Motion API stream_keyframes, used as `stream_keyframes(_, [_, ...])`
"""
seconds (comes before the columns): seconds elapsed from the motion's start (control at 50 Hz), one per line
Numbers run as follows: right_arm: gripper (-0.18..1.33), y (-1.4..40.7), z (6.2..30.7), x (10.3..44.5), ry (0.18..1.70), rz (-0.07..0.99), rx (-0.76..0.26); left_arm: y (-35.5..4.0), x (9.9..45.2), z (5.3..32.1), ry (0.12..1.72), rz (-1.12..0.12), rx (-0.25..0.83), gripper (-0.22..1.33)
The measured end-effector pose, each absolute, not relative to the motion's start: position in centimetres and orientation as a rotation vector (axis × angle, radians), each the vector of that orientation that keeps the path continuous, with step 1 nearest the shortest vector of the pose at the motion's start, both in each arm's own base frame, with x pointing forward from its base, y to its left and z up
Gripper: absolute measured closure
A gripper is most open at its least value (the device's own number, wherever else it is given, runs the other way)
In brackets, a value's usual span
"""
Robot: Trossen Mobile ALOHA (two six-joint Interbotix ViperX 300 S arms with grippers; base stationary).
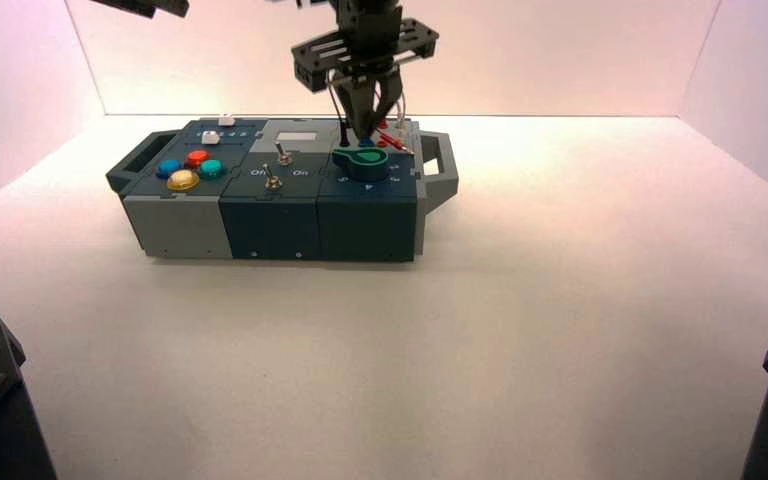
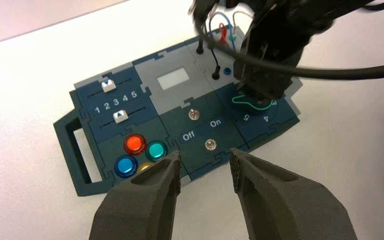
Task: Insert the blue wire.
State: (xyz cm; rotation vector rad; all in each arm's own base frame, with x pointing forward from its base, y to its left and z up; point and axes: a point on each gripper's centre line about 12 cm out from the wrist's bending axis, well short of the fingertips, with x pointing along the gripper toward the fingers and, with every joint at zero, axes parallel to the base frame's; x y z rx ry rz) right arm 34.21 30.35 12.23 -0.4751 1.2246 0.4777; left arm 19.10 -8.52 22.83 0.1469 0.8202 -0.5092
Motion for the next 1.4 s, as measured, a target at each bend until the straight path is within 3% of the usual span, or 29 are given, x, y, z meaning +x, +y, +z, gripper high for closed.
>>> stream_keyframes(0.64, [1.17, 29.2, 12.4, 33.8, 0.99, 0.55, -0.313, -8.5, 19.1, 22.7, 0.813, -0.505, 0.146, 0.08])
stream_keyframes(1.4, [1.17, 27.7, 11.2, 34.7, 0.839, 0.588, -0.273, -8.4, 18.9, 22.6, 0.799, -0.501, 0.144, 0.08])
